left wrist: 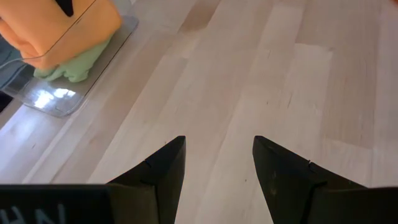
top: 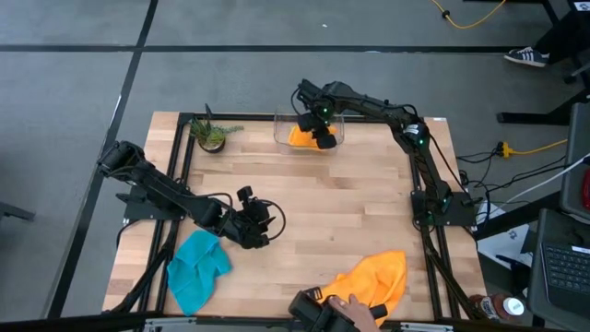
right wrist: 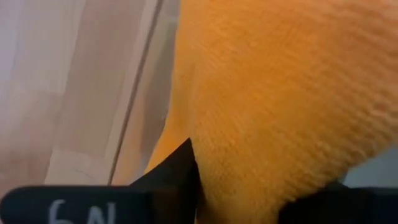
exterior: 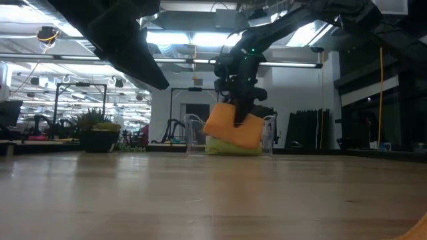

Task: Fold microfiber towels
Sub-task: Put the top orange microfiber cloth into the transparent bin, then fold the blue microfiber cloth

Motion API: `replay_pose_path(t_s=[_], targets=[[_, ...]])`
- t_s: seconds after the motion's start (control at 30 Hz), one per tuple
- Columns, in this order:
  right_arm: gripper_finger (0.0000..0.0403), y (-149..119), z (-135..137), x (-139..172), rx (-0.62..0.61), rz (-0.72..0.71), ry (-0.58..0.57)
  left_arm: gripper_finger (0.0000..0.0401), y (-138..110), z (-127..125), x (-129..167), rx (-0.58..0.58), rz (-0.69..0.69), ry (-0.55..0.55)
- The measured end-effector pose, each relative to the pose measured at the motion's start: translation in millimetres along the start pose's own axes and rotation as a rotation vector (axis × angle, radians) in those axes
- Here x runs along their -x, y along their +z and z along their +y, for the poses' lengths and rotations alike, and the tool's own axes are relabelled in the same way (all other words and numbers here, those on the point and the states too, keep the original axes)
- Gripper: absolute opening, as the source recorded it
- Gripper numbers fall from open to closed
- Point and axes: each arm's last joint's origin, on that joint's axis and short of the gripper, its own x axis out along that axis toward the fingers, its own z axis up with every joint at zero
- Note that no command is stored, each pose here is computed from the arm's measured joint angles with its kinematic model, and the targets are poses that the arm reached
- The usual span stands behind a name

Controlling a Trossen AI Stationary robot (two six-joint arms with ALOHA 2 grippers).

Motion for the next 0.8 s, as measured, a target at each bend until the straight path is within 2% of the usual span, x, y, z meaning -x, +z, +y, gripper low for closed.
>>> replay_pose_path(t_s=[0.37,0.47,0.7,0.8], targets=[[0.0223,5.6,-6.8,0.4,0.013,-0.054,-0.072,0.0183,-0.1,0.1,0.0,-0.004,0.001,0.001],[0.0232,9.4,-12.7,1.3,0.018,-0.059,-0.163,0.0183,-0.1,0.1,0.0,-0.009,0.001,0.001],[0.0233,23.1,-24.0,7.0,-0.074,0.044,-0.526,0.0183,-0.1,0.1,0.0,-0.009,0.001,0.001],[0.0233,25.1,-17.8,6.0,-0.122,0.073,-0.524,0.0183,-0.1,0.1,0.0,-0.009,0.001,0.001]])
